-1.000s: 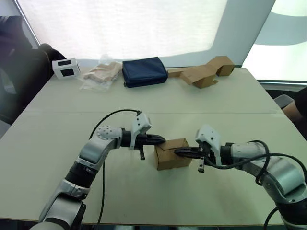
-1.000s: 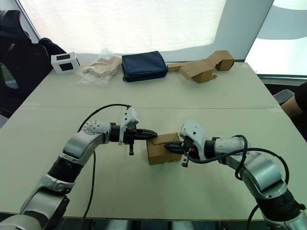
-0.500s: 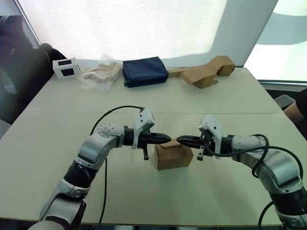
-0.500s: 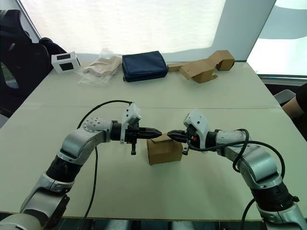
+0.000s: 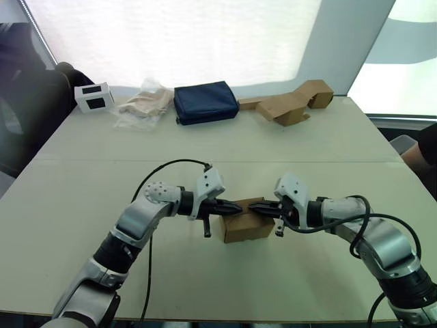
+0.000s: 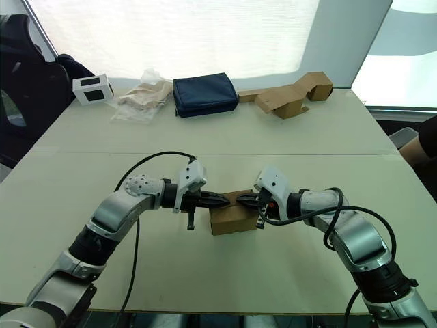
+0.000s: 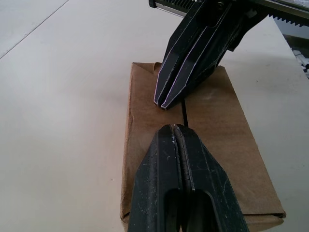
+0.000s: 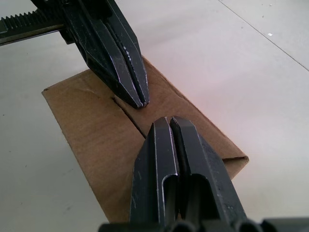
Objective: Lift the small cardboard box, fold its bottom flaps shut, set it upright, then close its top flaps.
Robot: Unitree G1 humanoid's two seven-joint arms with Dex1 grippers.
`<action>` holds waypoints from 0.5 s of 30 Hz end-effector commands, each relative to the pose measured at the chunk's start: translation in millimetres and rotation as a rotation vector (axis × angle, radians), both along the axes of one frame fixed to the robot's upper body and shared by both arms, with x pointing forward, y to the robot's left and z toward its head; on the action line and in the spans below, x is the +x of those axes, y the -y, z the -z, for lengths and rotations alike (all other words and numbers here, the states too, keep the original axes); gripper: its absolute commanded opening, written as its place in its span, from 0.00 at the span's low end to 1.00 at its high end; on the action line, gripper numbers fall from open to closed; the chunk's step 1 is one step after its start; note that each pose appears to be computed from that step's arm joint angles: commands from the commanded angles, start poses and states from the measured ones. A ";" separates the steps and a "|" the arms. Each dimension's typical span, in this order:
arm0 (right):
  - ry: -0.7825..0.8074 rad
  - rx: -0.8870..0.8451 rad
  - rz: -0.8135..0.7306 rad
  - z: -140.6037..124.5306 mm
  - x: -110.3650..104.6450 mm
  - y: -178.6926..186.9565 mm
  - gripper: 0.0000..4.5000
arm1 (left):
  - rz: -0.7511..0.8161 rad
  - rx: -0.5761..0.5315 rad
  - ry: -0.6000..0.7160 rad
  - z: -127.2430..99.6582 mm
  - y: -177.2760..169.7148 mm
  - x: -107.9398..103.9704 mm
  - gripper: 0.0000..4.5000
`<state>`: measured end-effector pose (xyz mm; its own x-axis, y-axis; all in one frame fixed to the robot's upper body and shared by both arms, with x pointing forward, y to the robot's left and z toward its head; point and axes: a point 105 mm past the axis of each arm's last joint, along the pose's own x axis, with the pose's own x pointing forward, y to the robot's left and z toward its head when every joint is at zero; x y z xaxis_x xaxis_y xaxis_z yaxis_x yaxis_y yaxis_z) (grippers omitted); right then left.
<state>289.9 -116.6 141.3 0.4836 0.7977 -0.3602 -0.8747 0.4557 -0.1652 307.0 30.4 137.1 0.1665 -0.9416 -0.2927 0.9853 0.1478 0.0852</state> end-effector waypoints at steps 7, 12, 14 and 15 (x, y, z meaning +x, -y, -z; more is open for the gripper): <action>0.002 0.278 0.223 -38.7 10.2 44.4 0.00 | -0.198 -0.143 -0.071 -36.5 -53.4 17.6 0.00; -0.047 0.205 0.275 -10.9 5.8 53.9 0.00 | -0.225 -0.062 -0.133 -2.3 -62.0 0.5 0.00; -0.051 0.209 0.278 -8.4 4.9 53.1 0.00 | -0.239 -0.061 -0.150 4.7 -62.3 -1.7 0.00; -0.052 0.215 0.282 -8.3 4.8 53.1 0.00 | -0.246 -0.057 -0.155 8.1 -62.6 -2.4 0.00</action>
<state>294.8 -171.1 137.7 0.6676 0.6938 -0.2700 -0.7118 0.7012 0.0418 305.5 95.4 119.9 0.3367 -0.8924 -0.3003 0.9134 0.3870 -0.1258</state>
